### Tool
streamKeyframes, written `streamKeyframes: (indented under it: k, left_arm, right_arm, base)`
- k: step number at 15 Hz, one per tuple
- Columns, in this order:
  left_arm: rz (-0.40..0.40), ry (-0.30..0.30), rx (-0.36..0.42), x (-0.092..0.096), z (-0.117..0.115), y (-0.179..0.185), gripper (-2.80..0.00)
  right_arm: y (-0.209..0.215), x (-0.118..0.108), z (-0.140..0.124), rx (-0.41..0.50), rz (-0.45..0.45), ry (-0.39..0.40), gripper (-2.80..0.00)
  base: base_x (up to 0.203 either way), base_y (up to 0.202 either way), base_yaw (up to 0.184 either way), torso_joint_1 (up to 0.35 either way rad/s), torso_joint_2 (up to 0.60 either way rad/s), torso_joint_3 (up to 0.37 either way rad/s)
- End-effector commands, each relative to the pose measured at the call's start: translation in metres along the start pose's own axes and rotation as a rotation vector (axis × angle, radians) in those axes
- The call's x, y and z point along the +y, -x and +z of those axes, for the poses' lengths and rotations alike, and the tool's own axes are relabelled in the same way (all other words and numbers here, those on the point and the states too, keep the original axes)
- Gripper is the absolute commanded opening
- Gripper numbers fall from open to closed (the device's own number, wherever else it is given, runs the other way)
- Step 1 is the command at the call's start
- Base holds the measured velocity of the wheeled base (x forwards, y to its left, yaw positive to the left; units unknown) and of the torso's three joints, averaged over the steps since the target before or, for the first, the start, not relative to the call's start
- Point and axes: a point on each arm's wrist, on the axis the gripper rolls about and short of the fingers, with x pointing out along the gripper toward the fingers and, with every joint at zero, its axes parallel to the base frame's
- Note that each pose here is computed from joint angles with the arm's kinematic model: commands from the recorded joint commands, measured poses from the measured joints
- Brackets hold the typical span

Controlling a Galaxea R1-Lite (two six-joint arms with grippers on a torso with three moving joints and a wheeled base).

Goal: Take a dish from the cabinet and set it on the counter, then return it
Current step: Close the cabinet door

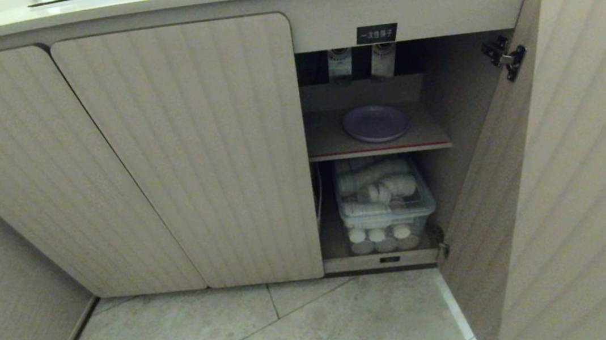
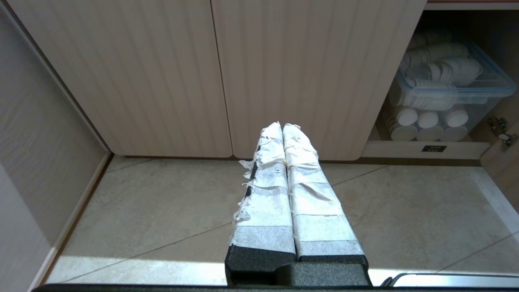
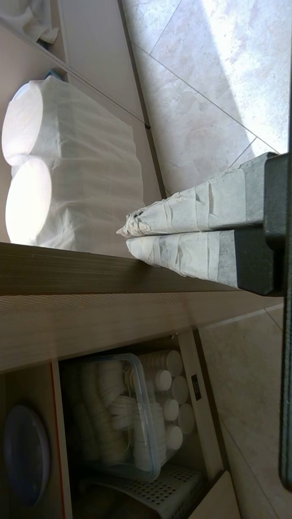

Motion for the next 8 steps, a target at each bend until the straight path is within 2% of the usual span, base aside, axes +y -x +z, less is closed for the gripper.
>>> streamKeyframes:
  k: [1, 5, 8]
  left_arm:
    - [0.002, 0.000, 0.000, 0.0000, 0.0000, 0.0000, -2.80]
    - [0.000, 0.000, 0.000, 0.0000, 0.0000, 0.0000, -2.80]
    - [0.000, 0.000, 0.000, 0.0000, 0.0000, 0.0000, -2.80]
  right_arm:
    - [0.0001, 0.0002, -0.0002, -0.001, 0.006, 0.000, -2.80]
    - [0.0000, 0.0009, -0.0018, 0.003, 0.033, 0.002, -2.80]
    - [0.0001, 0.0027, -0.0018, 0.001, 0.109, 0.005, -2.80]
  base:
    - [0.000, 0.000, 0.000, 0.000, 0.00, 0.000]
    - [0.000, 0.000, 0.000, 0.000, 0.00, 0.000]
    - [0.000, 0.000, 0.000, 0.000, 0.00, 0.000]
